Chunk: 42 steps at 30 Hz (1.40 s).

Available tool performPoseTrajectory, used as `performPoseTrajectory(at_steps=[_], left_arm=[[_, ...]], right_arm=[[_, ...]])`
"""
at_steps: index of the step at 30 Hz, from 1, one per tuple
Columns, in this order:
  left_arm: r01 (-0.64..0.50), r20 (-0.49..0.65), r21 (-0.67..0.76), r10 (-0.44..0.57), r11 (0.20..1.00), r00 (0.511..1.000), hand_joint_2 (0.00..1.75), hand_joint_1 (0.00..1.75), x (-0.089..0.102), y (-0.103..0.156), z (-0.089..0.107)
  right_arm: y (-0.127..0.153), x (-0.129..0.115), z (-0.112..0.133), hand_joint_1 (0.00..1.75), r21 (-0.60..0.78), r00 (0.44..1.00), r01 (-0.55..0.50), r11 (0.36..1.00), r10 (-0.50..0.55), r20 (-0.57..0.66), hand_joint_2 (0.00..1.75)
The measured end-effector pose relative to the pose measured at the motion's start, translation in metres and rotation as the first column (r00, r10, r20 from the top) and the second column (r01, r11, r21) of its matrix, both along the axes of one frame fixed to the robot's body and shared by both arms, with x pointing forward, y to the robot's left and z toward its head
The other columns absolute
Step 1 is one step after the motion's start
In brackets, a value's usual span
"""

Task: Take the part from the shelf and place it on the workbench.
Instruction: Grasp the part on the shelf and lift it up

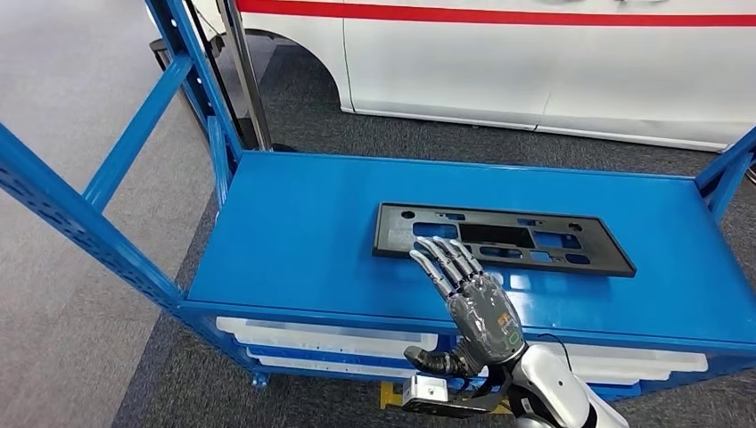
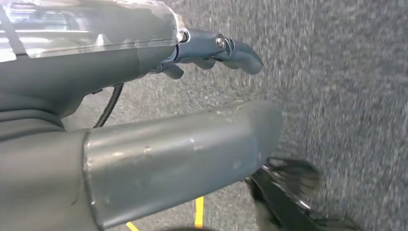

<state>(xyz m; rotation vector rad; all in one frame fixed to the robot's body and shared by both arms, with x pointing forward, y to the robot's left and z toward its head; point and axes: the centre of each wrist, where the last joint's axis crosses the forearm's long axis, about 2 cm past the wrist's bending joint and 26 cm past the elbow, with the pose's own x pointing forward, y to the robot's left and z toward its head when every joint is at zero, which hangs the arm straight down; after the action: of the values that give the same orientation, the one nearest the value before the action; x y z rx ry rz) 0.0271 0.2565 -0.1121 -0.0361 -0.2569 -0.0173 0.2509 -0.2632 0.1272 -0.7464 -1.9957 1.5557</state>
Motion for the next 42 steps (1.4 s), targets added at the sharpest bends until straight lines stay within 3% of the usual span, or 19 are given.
performPoseTrajectory(at_steps=[8,15,16,19,20,35,39,42], left_arm=[[0.012,-0.012,0.005,-0.012,1.0,1.0,0.0,0.0,-0.006,0.003,-0.001],[0.019,0.011,0.007,-0.019,1.0,1.0,0.0,0.0,-0.001,0.004,0.0],[0.019,0.014,0.007,-0.019,1.0,1.0,0.0,0.0,-0.001,0.004,0.0],[0.016,0.014,0.005,-0.016,1.0,1.0,0.0,0.0,-0.001,0.004,0.0],[0.016,0.011,0.005,-0.016,1.0,1.0,0.0,0.0,-0.001,0.004,0.0],[0.018,-0.013,0.013,-0.018,1.0,1.0,0.0,0.0,0.0,0.004,0.0],[-0.002,-0.013,0.012,0.002,1.0,1.0,0.0,0.0,-0.001,0.004,0.0],[-0.027,-0.013,0.017,0.028,0.999,1.0,0.0,0.0,-0.002,0.004,0.0]], right_arm=[[-0.009,0.004,-0.009,0.0,0.018,0.997,0.072,0.997,-0.072,-0.031,0.0],[-0.036,0.016,-0.011,0.0,0.048,0.984,0.172,0.984,-0.169,-0.056,0.0],[-0.04,0.016,-0.012,0.0,0.046,0.982,0.183,0.982,-0.18,-0.061,0.44],[-0.047,0.016,-0.016,0.0,0.042,0.976,0.209,0.977,-0.205,-0.075,0.44],[-0.048,0.016,-0.017,0.0,0.042,0.974,0.216,0.976,-0.212,-0.08,0.0],[-0.064,-0.004,-0.033,0.0,0.061,0.958,0.259,0.964,-0.249,-0.143,0.0],[-0.071,-0.014,-0.03,0.0,0.123,0.957,0.248,0.961,-0.224,-0.186,1.75],[-0.083,-0.03,-0.021,0.0,0.209,0.953,0.201,0.957,-0.142,-0.267,1.75]])
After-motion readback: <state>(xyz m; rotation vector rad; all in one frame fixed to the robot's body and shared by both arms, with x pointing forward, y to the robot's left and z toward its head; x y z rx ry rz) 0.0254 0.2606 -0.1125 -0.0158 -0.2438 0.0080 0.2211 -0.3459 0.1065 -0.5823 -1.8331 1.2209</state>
